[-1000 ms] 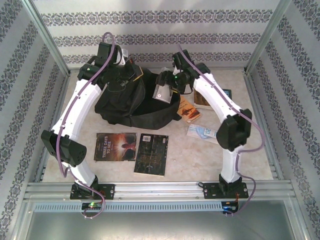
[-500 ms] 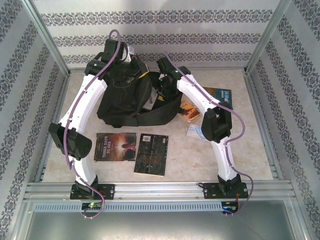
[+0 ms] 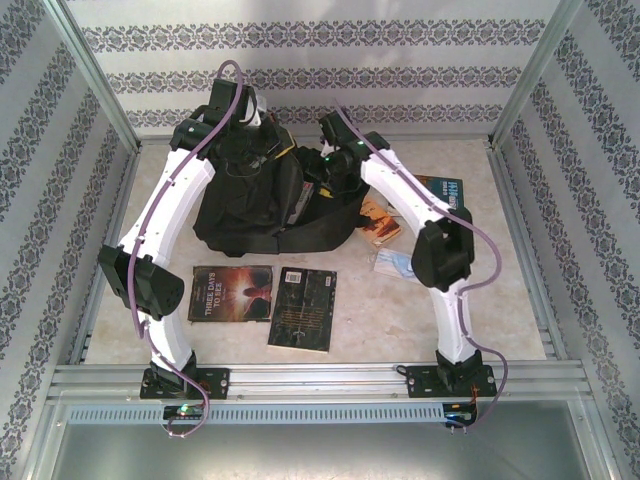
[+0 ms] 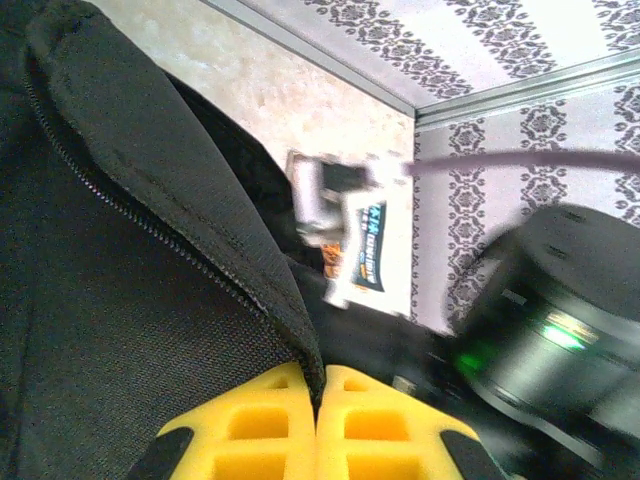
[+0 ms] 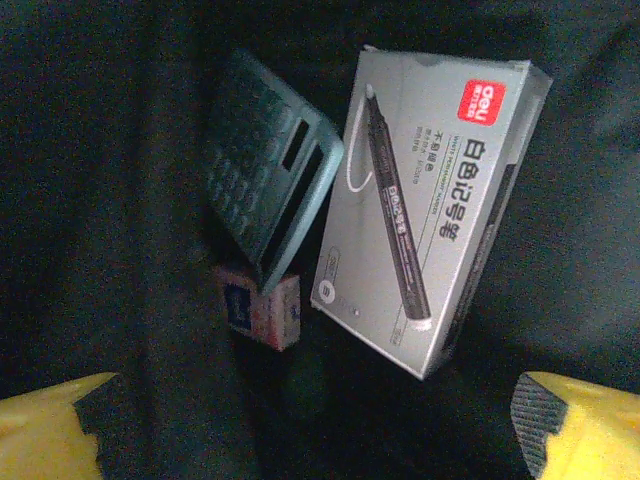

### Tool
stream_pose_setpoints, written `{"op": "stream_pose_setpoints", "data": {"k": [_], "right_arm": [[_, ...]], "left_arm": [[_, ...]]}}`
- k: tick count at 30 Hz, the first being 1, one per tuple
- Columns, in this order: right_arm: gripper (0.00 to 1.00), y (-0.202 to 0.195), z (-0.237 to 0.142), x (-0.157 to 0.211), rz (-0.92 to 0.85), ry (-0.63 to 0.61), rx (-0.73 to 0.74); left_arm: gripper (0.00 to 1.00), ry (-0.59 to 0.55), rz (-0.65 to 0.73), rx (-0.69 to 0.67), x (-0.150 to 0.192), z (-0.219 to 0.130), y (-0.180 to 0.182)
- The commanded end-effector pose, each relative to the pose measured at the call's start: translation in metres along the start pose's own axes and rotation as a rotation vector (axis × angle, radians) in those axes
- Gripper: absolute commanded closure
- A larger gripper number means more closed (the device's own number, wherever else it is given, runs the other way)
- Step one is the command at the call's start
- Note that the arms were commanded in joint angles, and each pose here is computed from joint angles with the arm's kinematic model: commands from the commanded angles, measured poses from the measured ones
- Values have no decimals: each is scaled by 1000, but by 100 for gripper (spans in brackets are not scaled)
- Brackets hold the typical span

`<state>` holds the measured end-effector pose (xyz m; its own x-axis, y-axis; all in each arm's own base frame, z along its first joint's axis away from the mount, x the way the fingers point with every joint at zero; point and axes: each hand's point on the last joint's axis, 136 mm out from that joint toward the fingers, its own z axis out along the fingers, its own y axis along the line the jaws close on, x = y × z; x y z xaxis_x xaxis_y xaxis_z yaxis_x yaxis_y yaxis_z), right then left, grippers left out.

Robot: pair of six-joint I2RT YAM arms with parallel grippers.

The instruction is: Pack the student bag

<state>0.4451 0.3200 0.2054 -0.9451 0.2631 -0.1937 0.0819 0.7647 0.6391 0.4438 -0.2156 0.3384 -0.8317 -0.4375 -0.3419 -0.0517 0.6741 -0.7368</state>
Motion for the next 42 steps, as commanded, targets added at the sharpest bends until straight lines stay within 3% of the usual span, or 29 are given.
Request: {"op": "stream_pose_setpoints", "data": {"k": [1,5,10,16,19,24,27,33,42], "right_arm": [[2,9,-71,0,-171,-124,28],[2,-19,-105,10,-205,-165,87],[2,-97,-135,29,-116,-159,228],[2,-216,-152,48,220,-166,301],[2,-278,-158,57,409,-181,416],[2,-347,-171,56,561,-268,549],[2,-362,-164,48,599,-238,540],[3,-352,-112,25,468,-28,412],[3,-357,-88,66,499,108,438]], "left_arm": [[100,-65,49,1,-11,-16,-8],[100,-84,26,-68,-14,-17,11],[100,-117,-11,-79,-19,-17,24],[100,-82,-49,-41,-7,0,31],[100,-56,-61,-34,3,9,36],[100,-13,-46,-16,16,21,35],[100,-1,-31,-28,20,23,37],[100,27,-34,-37,28,31,42],[100,29,-26,-35,27,30,40]]}}
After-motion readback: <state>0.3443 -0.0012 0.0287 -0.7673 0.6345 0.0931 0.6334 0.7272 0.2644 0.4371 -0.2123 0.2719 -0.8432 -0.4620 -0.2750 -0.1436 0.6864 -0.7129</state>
